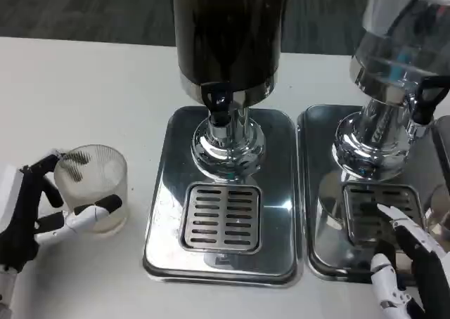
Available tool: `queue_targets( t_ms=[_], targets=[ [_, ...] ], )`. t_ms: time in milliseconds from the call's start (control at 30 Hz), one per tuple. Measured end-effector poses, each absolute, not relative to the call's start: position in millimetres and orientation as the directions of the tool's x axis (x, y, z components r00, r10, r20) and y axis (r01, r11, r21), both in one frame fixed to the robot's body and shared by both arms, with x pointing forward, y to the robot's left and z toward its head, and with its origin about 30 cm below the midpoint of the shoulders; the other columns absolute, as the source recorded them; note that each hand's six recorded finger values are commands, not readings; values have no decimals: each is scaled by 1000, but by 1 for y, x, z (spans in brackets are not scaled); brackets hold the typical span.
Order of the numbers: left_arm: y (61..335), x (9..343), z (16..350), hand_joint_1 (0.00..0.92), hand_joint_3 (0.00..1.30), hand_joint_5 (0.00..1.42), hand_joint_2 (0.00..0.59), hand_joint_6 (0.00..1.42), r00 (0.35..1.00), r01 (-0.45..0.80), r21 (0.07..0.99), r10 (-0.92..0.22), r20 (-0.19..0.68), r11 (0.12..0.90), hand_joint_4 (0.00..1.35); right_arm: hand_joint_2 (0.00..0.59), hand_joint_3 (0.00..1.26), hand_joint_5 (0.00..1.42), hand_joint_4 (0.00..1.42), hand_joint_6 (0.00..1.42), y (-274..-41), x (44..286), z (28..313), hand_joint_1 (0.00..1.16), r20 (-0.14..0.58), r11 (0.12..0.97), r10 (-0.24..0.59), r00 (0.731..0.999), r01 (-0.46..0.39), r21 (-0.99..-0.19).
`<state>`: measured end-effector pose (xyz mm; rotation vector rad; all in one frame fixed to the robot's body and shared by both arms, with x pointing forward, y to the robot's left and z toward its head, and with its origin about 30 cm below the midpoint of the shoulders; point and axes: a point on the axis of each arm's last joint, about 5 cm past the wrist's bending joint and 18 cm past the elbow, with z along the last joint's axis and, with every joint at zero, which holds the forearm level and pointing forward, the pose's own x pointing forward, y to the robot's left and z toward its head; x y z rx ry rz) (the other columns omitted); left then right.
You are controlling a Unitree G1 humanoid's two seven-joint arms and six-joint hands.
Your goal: Grasp the cup under the faucet to collect the drink, then remove the cup.
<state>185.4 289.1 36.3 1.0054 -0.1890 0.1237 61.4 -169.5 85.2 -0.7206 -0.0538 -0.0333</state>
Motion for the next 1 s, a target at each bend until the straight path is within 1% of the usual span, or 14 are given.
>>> queue_targets(
  t_ms=[167,367,467,600,1000],
  targets=[
    [295,185,44,332,601,896,108,1257,964,-222,810,-4,266,543,645,566,241,159,156,114,-168,62,85,97,64,755,-7,998,47,-654],
    [290,183,49,335,603,899,103,1261,944,-226,776,-63,323,589,659,566,241,159,156,114,-167,62,84,97,60,760,-7,998,44,-648],
    [287,183,51,339,606,901,101,1261,937,-216,769,-92,336,601,660,566,241,159,156,114,-166,62,84,97,63,763,-4,998,44,-645],
    [278,183,51,342,612,903,100,1260,930,-184,759,-139,340,624,661,566,241,159,156,114,-165,64,84,97,67,765,-1,998,44,-642],
    [254,188,48,345,617,904,99,1260,918,-111,732,-213,335,672,663,566,241,159,156,114,-162,64,84,97,73,775,-6,997,50,-629]
  ],
)
